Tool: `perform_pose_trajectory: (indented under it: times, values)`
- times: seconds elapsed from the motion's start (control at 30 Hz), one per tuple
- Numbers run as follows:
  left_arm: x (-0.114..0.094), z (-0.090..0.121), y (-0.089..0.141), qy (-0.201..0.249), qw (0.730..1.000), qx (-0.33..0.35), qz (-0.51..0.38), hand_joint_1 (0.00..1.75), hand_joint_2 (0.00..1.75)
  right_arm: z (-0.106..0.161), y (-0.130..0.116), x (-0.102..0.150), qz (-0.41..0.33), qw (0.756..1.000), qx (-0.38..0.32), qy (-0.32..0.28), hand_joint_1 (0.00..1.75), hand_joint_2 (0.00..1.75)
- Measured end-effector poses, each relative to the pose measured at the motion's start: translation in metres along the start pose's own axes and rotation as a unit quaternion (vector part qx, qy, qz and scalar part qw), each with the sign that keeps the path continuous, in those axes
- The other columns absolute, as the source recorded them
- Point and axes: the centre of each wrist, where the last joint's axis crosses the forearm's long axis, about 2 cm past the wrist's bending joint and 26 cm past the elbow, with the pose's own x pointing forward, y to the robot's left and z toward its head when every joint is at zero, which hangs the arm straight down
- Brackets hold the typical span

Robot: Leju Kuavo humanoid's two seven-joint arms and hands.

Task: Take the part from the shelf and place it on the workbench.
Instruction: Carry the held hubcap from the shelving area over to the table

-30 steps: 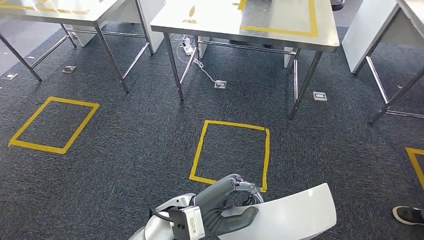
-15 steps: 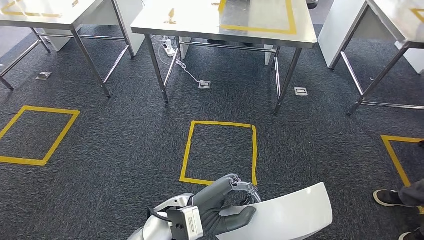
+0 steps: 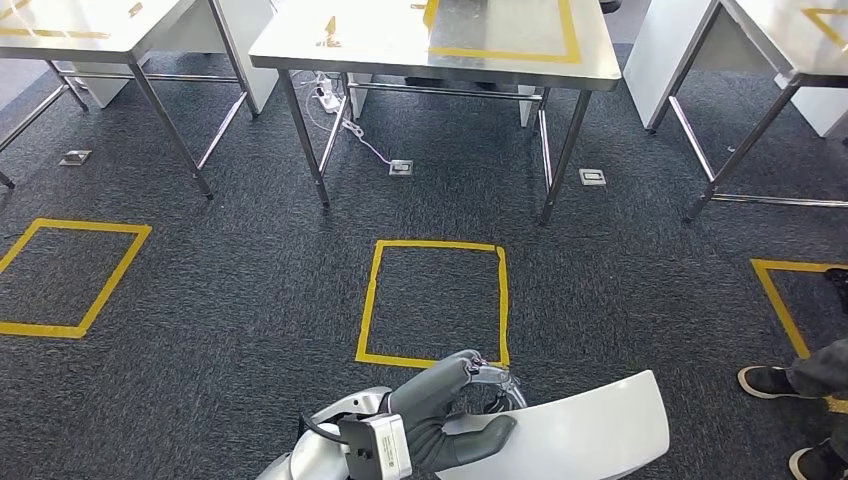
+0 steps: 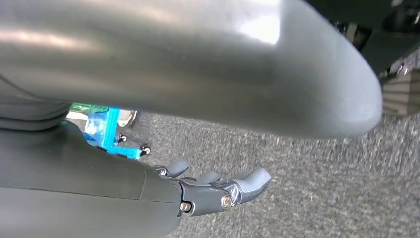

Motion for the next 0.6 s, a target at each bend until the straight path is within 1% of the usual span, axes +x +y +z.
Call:
perform_pose_trajectory:
  times: [0.1,0.2,0.33,0.47,0.6]
  values:
    - [-0.001,0.000,0.002,0.010,1.000,0.004,-0.021,1.75,1.75,0.000,0.000,0.000,0.000,1.000,0.000,0.000,0.00,0.00]
    - [-0.003,0.000,0.004,0.031,0.998,0.012,-0.049,1.75,1.75,0.000,0.000,0.000,0.002,1.000,0.000,-0.002,0.00,0.00]
    - [-0.008,0.002,0.004,0.051,0.996,0.007,-0.070,1.75,1.75,0.000,0.000,-0.001,0.005,1.000,0.000,-0.007,0.00,0.00]
    - [-0.011,0.001,0.005,0.060,0.995,-0.004,-0.079,1.75,1.75,0.000,0.000,0.000,0.006,1.000,0.000,-0.007,0.00,0.00]
    - [-0.012,-0.002,0.002,0.065,0.995,-0.025,-0.069,1.75,1.75,0.000,0.000,0.000,0.006,1.000,-0.001,0.003,0.00,0.00]
